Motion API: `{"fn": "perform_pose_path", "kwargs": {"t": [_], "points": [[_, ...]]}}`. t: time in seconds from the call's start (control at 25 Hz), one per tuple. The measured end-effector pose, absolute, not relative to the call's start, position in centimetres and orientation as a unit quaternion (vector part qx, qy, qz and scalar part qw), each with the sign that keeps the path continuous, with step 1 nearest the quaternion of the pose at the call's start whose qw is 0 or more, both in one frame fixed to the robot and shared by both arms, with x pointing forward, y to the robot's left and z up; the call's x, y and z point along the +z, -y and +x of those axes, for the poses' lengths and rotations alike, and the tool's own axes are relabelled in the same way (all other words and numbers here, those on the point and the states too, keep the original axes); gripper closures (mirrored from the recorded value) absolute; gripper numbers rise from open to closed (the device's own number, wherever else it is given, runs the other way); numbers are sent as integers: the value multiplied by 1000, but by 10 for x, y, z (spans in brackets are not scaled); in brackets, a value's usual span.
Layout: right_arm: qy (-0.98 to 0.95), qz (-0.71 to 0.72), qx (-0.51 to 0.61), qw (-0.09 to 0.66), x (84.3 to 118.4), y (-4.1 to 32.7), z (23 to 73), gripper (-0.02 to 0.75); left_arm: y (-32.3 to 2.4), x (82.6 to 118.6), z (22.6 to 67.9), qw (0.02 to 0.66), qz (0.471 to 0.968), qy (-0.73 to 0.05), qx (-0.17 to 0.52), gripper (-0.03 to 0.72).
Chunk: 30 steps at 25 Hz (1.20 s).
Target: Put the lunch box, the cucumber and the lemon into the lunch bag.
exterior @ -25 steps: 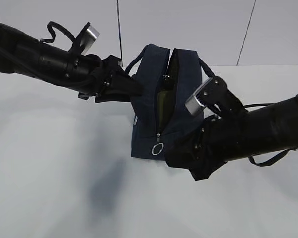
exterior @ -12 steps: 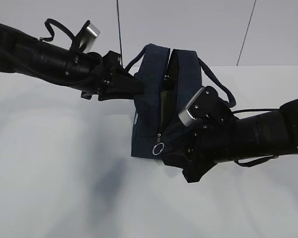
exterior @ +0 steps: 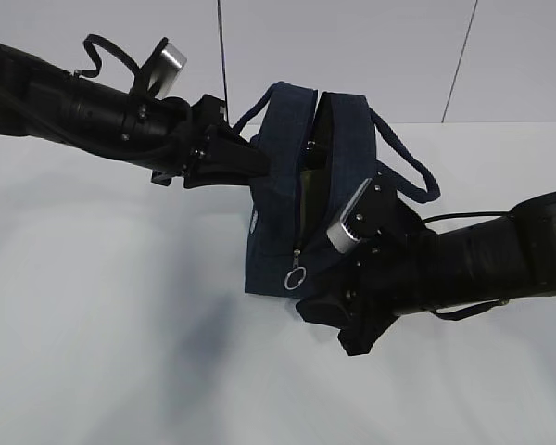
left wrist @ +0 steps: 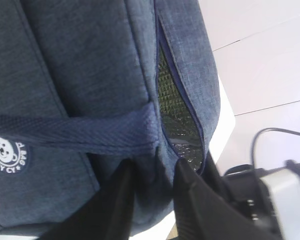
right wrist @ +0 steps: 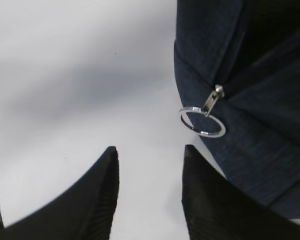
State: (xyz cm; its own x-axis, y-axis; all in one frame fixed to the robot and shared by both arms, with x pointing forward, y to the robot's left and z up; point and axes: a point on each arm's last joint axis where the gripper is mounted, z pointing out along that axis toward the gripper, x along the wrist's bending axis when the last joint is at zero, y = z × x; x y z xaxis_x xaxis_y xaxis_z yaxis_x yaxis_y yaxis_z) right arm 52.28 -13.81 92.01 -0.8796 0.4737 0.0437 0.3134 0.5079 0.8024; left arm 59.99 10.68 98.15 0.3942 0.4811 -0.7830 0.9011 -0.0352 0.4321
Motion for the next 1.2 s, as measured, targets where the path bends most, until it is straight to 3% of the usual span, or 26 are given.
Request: {"fn": "perform_pose_path", "kwargs": {"t": [0.92,1.04,1.2], "points": [[-872,225,424,98,895,127,559,421,-107,982,600,477,685,-503,-222,510],[-874,229,417,104,894,128,560,421,-106,982,599,477,686,-500,-227,552],[-873,234,410,118,901,130,562,421,-106,982,598,477,686,-500,-228,680]]}}
